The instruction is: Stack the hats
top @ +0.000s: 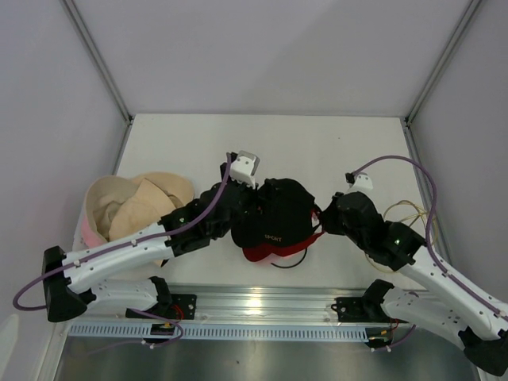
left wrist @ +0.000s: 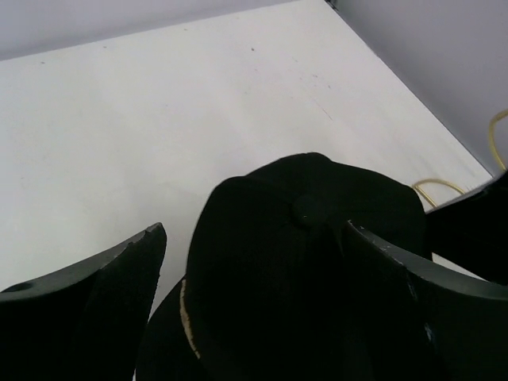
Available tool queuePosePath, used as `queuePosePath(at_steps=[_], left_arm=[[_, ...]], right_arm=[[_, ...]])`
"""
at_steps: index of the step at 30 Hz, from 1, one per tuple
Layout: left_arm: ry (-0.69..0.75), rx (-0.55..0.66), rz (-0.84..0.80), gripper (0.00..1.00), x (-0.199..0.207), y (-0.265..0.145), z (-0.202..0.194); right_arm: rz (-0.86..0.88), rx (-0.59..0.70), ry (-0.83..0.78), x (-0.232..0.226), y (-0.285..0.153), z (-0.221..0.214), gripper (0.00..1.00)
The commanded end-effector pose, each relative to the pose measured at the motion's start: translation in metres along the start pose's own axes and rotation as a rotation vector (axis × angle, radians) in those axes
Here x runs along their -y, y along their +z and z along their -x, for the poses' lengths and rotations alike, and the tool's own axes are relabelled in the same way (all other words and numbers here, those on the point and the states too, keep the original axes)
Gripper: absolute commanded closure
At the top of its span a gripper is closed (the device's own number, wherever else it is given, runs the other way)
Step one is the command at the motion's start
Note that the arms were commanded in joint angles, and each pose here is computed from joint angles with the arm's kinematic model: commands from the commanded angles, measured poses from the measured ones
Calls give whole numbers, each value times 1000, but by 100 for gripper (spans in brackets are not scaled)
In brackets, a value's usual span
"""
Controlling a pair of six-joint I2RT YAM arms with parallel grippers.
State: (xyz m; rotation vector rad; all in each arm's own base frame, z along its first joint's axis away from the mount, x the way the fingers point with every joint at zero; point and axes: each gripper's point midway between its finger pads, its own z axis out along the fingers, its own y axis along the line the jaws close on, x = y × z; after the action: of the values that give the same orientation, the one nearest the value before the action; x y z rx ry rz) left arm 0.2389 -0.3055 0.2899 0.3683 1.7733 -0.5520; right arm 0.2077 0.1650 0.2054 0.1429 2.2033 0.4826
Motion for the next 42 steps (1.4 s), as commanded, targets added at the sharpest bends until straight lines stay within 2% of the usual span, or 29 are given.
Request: queuePosePath(at_steps=[1, 3, 7, 11, 13, 20, 23, 31, 34, 42], left_arm=[[-70, 108, 78, 6, -15, -19, 41], [-103, 110, 153, 1, -30, -22, 38], [-208, 98, 352, 0, -68, -33, 24], [-485, -26, 520, 1, -111, -41, -21], [-580, -60, 523, 0, -116, -42, -38], [-756, -157, 563, 0, -118, -55, -86], [-833, -180, 559, 1, -116, -52, -113], [-1011, -192, 432, 1, -92, -29, -142], [-1076, -141, 344, 0, -81, -19, -130], [-1157, -79, 232, 2, -68, -12, -118]], right_arm=[[-10, 46, -4, 4, -15, 15, 100], [-6, 45, -16, 5, -17, 12, 100], [-27, 52, -60, 13, -20, 9, 100], [-24, 50, -72, 19, -20, -2, 100], [-16, 44, -74, 23, -16, -12, 100], [18, 50, -87, 28, -2, -40, 100], [9, 64, -94, 31, 1, -44, 100], [16, 107, -88, 38, -4, -45, 100], [28, 107, -84, 36, -3, -46, 100], [61, 103, -88, 24, 8, -50, 100]])
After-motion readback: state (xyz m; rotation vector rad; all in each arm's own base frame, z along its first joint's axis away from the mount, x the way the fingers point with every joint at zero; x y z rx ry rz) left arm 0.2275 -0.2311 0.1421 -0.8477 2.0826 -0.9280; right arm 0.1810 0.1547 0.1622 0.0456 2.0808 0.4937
